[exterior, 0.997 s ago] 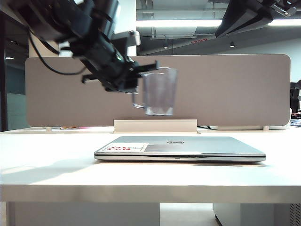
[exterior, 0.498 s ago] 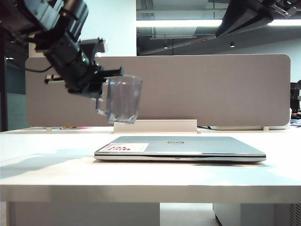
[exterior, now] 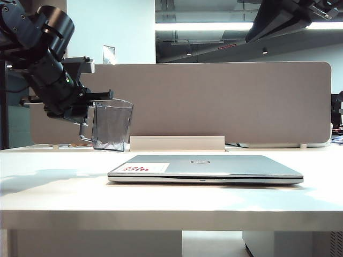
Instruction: Pick up the water cup and place it on the left side of the laptop.
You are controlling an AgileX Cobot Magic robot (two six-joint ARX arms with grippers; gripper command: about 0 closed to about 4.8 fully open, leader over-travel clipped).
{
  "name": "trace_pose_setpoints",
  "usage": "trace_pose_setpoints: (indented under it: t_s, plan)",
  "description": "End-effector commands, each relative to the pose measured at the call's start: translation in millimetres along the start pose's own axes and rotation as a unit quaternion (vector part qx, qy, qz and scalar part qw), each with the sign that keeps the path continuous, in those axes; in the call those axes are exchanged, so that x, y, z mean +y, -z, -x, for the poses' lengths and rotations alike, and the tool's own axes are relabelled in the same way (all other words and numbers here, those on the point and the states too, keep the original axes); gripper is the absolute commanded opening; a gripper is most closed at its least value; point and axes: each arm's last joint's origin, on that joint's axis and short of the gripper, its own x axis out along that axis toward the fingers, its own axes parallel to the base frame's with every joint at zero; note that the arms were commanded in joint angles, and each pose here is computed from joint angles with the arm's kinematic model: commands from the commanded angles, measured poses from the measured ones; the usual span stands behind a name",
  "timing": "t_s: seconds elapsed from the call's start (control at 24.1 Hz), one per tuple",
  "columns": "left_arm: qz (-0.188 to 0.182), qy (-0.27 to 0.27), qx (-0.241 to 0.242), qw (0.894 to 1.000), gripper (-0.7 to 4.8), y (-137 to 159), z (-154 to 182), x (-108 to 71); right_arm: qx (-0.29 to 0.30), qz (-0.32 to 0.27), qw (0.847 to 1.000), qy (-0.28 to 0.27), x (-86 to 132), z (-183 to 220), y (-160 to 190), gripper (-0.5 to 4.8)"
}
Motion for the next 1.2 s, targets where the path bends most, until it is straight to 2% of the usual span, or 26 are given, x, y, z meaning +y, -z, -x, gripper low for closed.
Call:
trace_pose_setpoints:
  t_s: [0.04, 0.17, 0.29, 0.5, 0.62, 0.75, 1.2]
  plan:
    - [0.007, 0.0, -0.023, 1.0, -0.06, -3, 1, 0.6, -0.012, 0.0, 1.0, -0.001, 0, 2, -3, -0.02]
    - [0.012, 0.002, -0.053, 0.999, -0.06, 3, 2, 1.5, -0.012, 0.0, 1.0, -0.001, 0, 2, -3, -0.02]
    - [0.008, -0.001, -0.047, 0.999, -0.06, 10, 1, 3.0, -0.012, 0.0, 1.0, -0.001, 0, 2, -3, -0.02]
    - [0.013, -0.02, -0.029, 0.999, -0.06, 22, 0, 16.7, -0.012, -0.001, 1.0, -0.001, 0, 2, -3, -0.02]
    - [0.032, -0.024, -0.034, 0.999, -0.06, 30, 0, 25.3, -0.012, -0.001, 1.0, -0.001, 0, 2, -3, -0.02]
    - [0.034, -0.016, -0.044, 0.998, -0.06, 34, 1, 27.5, -0.013, -0.001, 1.0, -0.001, 0, 2, -3, -0.02]
    - [0.021, -0.019, -0.027, 0.999, -0.06, 48, -9, 27.4, -0.012, -0.002, 1.0, -0.001, 0, 2, -3, -0.02]
